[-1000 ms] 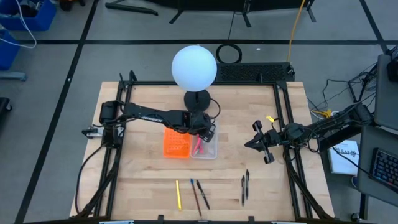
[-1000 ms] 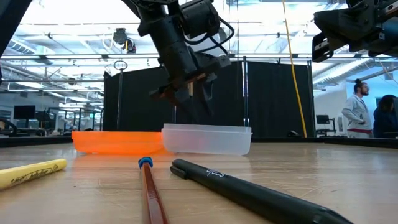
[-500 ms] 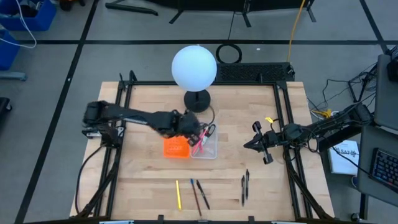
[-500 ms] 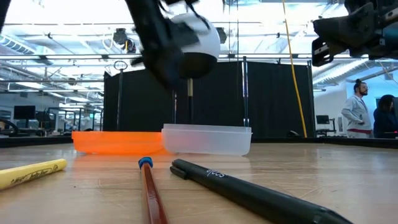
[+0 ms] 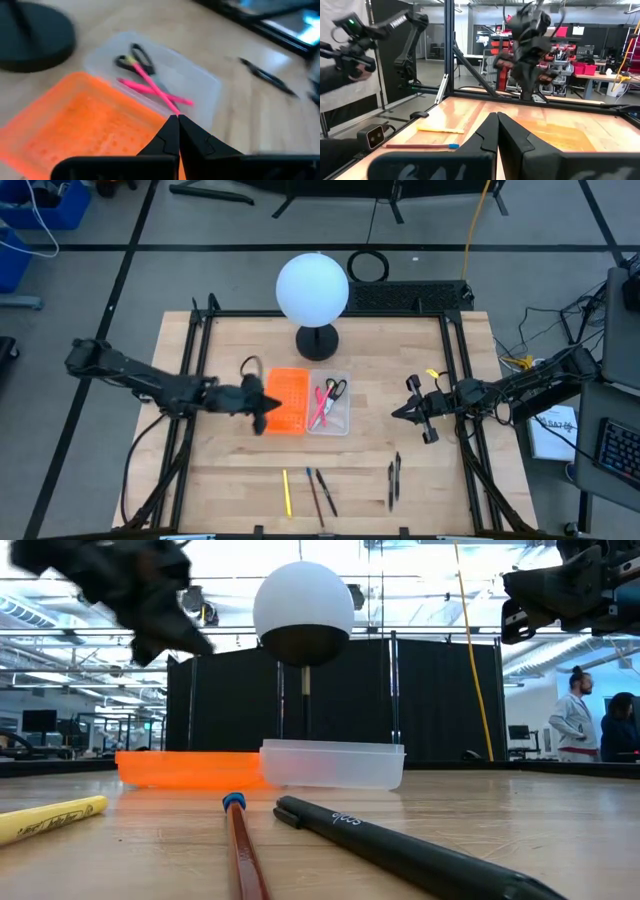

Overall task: Pick & place school supplies into a supply box
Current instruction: Put the right black pen into the orange supply box

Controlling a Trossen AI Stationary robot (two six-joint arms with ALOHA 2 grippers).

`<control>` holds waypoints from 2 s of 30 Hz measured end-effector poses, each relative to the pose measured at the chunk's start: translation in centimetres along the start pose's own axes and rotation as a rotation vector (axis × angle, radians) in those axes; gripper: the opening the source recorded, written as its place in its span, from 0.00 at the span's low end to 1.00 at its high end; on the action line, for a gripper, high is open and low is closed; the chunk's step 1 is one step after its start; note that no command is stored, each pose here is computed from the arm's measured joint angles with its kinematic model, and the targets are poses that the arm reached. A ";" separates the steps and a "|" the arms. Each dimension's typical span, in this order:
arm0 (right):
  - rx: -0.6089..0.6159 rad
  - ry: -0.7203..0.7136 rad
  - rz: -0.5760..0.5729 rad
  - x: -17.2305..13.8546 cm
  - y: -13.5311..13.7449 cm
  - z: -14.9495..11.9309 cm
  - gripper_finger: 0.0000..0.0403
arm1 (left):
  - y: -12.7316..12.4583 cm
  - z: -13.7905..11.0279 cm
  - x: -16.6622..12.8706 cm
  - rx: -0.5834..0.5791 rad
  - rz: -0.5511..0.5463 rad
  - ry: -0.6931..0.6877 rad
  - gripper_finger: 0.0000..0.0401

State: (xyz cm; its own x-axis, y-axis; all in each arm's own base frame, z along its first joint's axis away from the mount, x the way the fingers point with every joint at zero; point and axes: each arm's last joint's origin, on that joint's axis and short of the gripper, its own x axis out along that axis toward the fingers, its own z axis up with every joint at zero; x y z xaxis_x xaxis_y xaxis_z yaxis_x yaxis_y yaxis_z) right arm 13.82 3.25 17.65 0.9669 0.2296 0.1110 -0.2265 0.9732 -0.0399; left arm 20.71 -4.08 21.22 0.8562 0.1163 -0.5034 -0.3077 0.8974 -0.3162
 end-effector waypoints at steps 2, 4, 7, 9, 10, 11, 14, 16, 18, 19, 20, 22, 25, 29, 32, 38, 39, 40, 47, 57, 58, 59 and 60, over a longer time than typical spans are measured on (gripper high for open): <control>0.000 0.003 0.000 0.0 0.0 0.0 0.00 | 0.6 -1.7 -0.8 0.031 -0.020 -0.047 0.01; 0.000 0.005 0.000 0.0 0.0 0.0 0.00 | 1.6 -2.7 -1.4 0.011 0.037 -0.112 0.01; 0.001 0.009 0.000 0.0 0.0 -0.1 0.00 | 2.9 -3.7 -2.3 0.029 0.092 -0.181 0.01; 0.001 0.028 0.000 0.0 0.0 -0.3 0.00 | 3.2 -4.0 -2.9 0.083 0.074 -0.213 0.01; 0.006 0.039 0.000 0.0 0.0 -0.4 0.00 | 3.3 -4.0 -3.2 0.108 0.063 -0.226 0.01; 0.019 0.048 -0.001 0.0 0.0 -0.5 0.00 | 3.3 -4.0 -3.5 0.134 0.045 -0.234 0.01; 0.045 0.053 -0.001 0.0 0.0 -0.5 0.00 | 3.2 -3.6 -4.5 0.190 -0.018 -0.253 0.01; 0.052 0.037 -0.003 0.0 0.0 -0.4 0.00 | 3.0 -3.1 -5.4 0.225 -0.053 -0.281 0.01; 0.051 0.008 -0.004 0.0 0.0 -0.1 0.00 | 2.8 -2.8 -6.2 0.286 -0.082 -0.316 0.01; 0.051 -0.006 -0.004 0.0 0.0 0.1 0.00 | 2.8 -2.8 -6.5 0.329 -0.094 -0.334 0.02; 0.050 -0.022 -0.005 0.0 0.0 0.2 0.00 | 2.7 -2.7 -6.9 0.372 -0.105 -0.354 0.02; 0.051 -0.051 -0.005 0.0 0.0 0.5 0.00 | 2.6 -2.6 -7.6 0.449 -0.141 -0.415 0.03; 0.055 -0.061 -0.007 0.0 0.0 0.6 0.00 | 2.5 -2.6 -8.4 0.529 -0.202 -0.462 0.01; 0.078 -0.061 -0.070 0.0 -0.2 0.6 0.00 | 3.0 -3.3 -8.5 0.562 -0.217 -0.482 0.02; 0.100 -0.064 -0.086 0.0 -0.3 0.6 0.00 | 3.6 -4.6 -7.8 0.608 -0.204 -0.473 0.01; 0.098 -0.069 -0.085 0.0 -0.3 0.6 0.00 | 4.6 -6.9 -6.6 0.589 -0.215 -0.509 0.02; 0.083 -0.068 -0.085 0.0 -0.3 0.6 0.00 | 4.8 -7.3 -6.4 0.585 -0.217 -0.518 0.02; 0.067 -0.066 -0.086 0.0 -0.3 0.6 0.00 | 4.8 -7.4 -6.3 0.594 -0.216 -0.515 0.01; 0.038 0.020 -0.087 0.0 -0.2 -0.2 0.00 | 4.8 -7.6 -6.2 0.589 -0.241 -0.495 0.04; 0.137 0.128 -0.156 0.2 -0.4 -1.5 0.00 | 4.8 -7.7 -6.1 0.580 -0.239 -0.478 0.02; 0.142 0.128 -0.175 0.2 -0.4 -1.5 0.00 | 4.8 -7.7 -6.1 0.577 -0.240 -0.479 0.01; 0.149 0.130 -0.206 0.2 -0.5 -1.6 0.00 | 4.8 -7.7 -6.1 0.574 -0.240 -0.472 0.01; 0.159 0.132 -0.250 0.2 -0.6 -1.6 0.00 | 4.9 -7.8 -6.0 0.566 -0.241 -0.463 0.01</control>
State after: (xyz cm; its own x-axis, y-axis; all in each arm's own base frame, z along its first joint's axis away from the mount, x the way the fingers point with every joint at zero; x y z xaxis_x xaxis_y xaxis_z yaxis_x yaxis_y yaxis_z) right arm 14.33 2.66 16.09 0.9994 -0.0104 -0.0321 0.0145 0.9915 0.1296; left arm 10.82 -3.73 16.49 0.9974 -0.0556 -0.0453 0.0617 0.9871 0.1480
